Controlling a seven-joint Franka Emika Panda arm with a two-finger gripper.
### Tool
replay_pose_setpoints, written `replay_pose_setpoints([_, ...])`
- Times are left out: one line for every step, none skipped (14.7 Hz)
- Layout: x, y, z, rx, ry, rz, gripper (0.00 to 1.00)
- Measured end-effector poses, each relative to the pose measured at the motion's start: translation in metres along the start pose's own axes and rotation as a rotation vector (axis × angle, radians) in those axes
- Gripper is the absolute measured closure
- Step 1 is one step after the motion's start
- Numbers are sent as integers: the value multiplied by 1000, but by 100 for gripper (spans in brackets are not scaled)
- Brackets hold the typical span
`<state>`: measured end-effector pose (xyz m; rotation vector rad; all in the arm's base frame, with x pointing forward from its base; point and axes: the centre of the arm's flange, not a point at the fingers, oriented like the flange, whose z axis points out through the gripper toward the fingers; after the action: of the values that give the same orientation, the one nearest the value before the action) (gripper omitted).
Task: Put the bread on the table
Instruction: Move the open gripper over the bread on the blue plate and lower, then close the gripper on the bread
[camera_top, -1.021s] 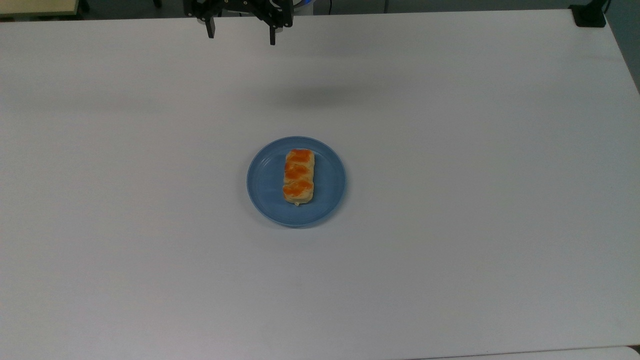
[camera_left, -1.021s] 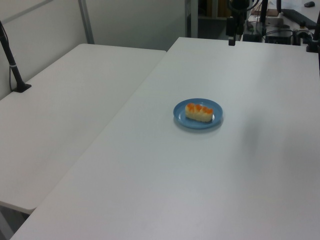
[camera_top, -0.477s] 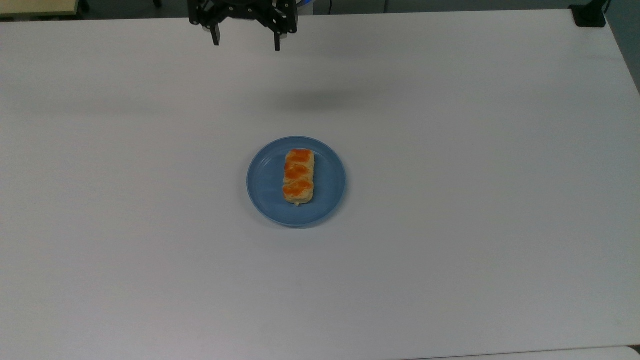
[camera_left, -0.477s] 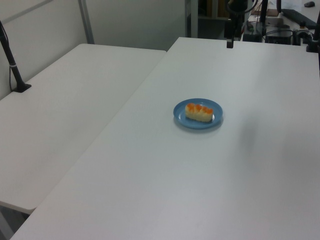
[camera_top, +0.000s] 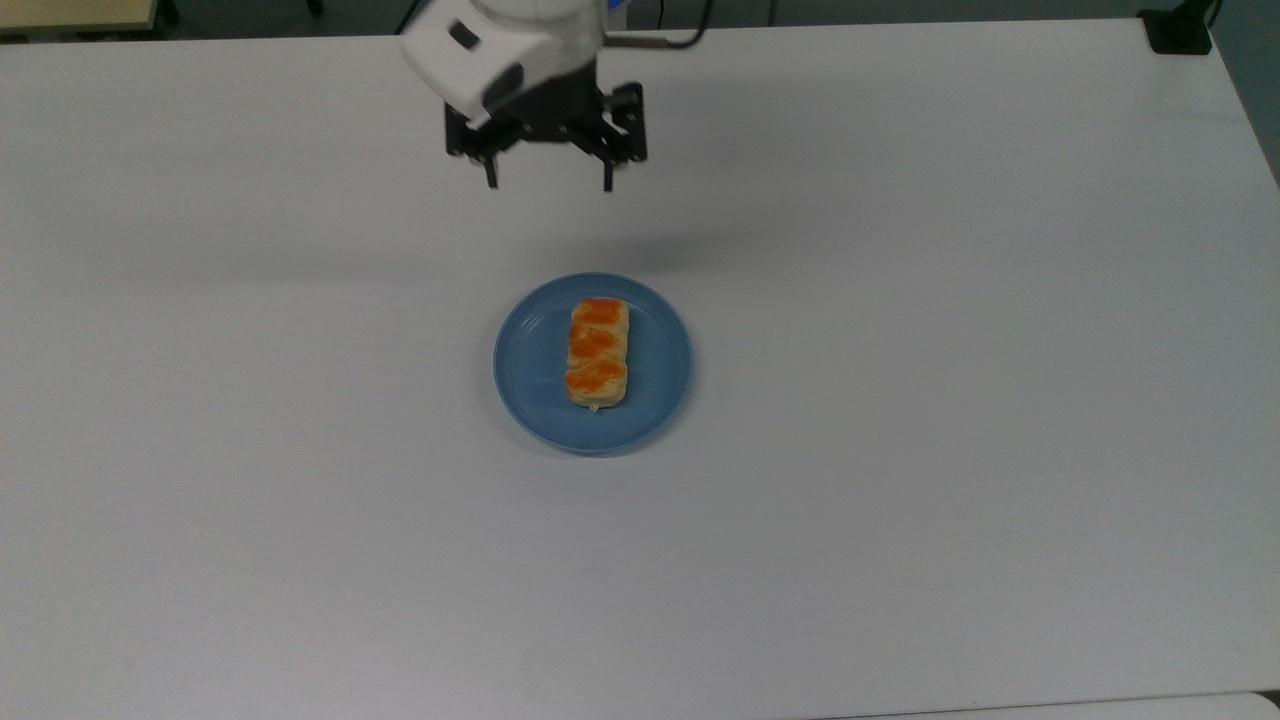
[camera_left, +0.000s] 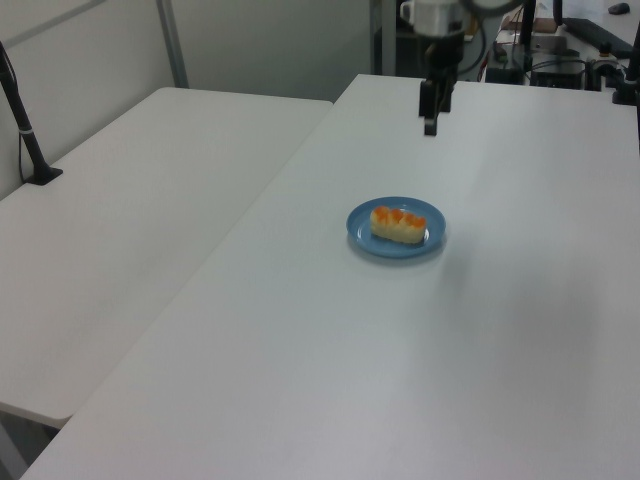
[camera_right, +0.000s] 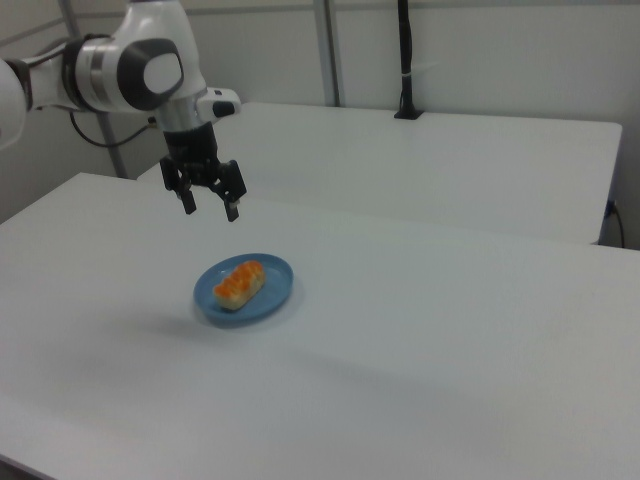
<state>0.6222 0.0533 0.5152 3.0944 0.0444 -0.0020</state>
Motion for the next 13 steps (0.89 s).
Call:
replay_pose_setpoints([10,-8,18,-1,3,-4,0])
replay_pose_setpoints([16,-10,31,-1,8,4,0])
replay_pose_setpoints([23,-11,46,-1,15,15,0])
replay_pose_setpoints([31,-13,61,-1,20,27,0])
replay_pose_setpoints([36,-17,77,-1,21,39,0])
replay_pose_setpoints([43,-25,100,-2,16,56,0])
replay_pose_setpoints([46,-29,114,-3,13,67,0])
replay_pose_setpoints([50,-33,127,-5,13,74,0])
replay_pose_setpoints([53,-36,141,-6,12,76,0])
replay_pose_setpoints([55,-37,152,-7,9,78,0])
replay_pose_setpoints([57,-38,162,-10,2,79,0])
replay_pose_setpoints([57,-38,169,-15,-4,76,1])
replay_pose_setpoints([58,-38,175,-24,-4,72,1])
